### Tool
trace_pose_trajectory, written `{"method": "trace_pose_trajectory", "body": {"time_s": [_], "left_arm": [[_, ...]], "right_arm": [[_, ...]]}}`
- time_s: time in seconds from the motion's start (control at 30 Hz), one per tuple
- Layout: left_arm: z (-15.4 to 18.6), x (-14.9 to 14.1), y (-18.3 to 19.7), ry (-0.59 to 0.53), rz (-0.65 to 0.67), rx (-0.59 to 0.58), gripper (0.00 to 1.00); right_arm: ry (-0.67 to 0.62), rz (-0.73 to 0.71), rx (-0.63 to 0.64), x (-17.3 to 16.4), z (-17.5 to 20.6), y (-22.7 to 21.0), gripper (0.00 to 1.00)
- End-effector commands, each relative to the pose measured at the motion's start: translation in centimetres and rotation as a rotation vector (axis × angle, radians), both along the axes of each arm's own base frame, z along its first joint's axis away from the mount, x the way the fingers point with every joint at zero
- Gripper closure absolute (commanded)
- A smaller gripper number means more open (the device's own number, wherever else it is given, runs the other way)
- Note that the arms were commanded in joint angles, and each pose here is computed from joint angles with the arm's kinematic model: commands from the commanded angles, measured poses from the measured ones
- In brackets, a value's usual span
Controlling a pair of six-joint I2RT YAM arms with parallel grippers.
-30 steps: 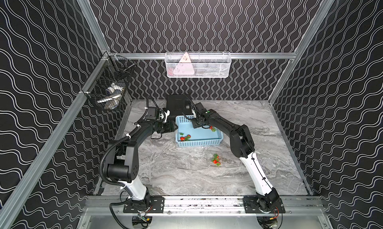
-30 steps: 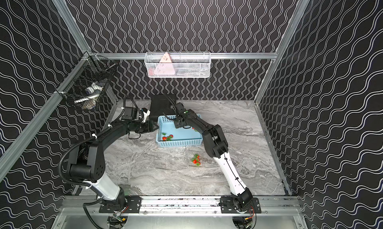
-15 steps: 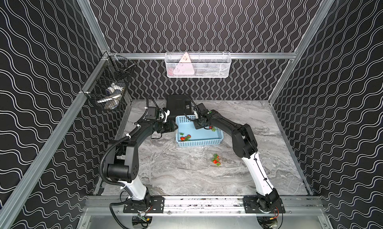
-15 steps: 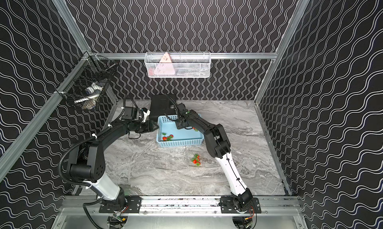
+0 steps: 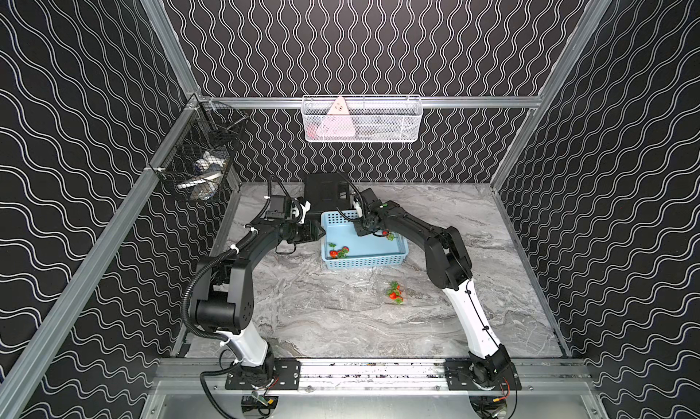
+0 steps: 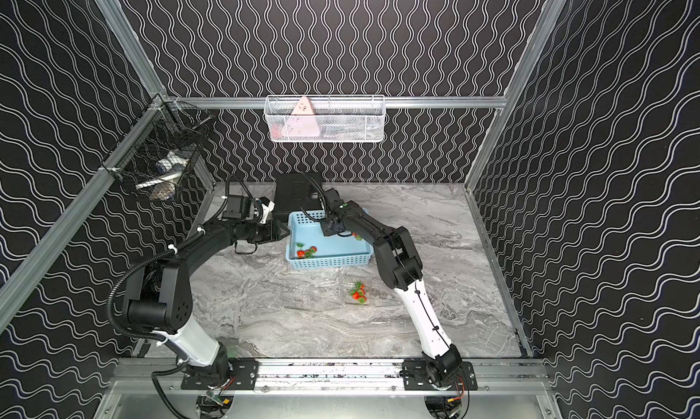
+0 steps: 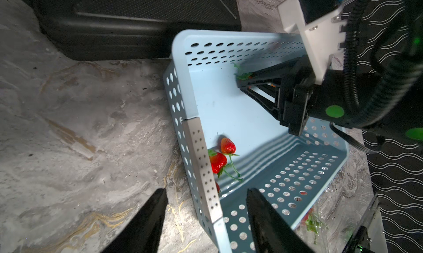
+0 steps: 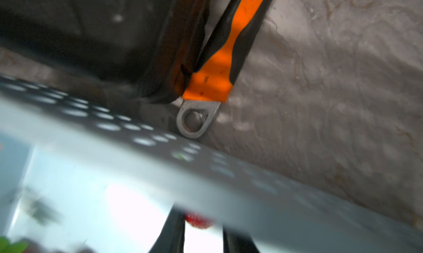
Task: Pack strawberries into containers
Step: Pick up the strawberry from the basket, then place the strawberry in the packing box.
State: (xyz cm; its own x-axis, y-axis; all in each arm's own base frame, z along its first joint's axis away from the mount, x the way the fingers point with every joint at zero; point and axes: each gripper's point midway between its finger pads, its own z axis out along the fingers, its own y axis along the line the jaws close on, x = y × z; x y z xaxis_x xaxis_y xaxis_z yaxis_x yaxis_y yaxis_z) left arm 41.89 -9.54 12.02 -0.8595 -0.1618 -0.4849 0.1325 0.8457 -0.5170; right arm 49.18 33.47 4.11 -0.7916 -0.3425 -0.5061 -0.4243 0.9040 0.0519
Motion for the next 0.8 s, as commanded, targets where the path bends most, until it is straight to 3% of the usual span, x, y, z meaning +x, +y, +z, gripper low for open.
{"method": "trace_pose_trajectory", "body": {"time_s": [0.0, 0.13, 0.33, 0.57, 0.77], "left_arm": [[0.3, 0.2, -0.1, -0.012, -0.010, -0.004, 0.39], [0.4, 0.2, -0.2, -0.014, -0.010, -0.008, 0.39], [0.5, 0.1, -0.2, -0.016, -0.009, -0.010, 0.39], [0.6, 0.2, -0.3, -0.017, -0.011, -0.019, 0.39], [0.4, 0.1, -0.2, -0.012, -0.009, -0.014, 0.39]], "right_arm": [[-0.068, 0.015, 0.025, -0.1, 4.6, -0.2, 0.83], [-0.123, 0.015, 0.052, -2.0, 9.7, -1.6, 0.82], [-0.088, 0.002, 0.163, -9.8, 14.7, -5.4, 0.81], [0.119, -0.013, 0.197, -20.8, 11.5, -9.3, 0.80], [0.243, -0.037, 0.197, -24.4, 7.2, -10.1, 0.79]]}}
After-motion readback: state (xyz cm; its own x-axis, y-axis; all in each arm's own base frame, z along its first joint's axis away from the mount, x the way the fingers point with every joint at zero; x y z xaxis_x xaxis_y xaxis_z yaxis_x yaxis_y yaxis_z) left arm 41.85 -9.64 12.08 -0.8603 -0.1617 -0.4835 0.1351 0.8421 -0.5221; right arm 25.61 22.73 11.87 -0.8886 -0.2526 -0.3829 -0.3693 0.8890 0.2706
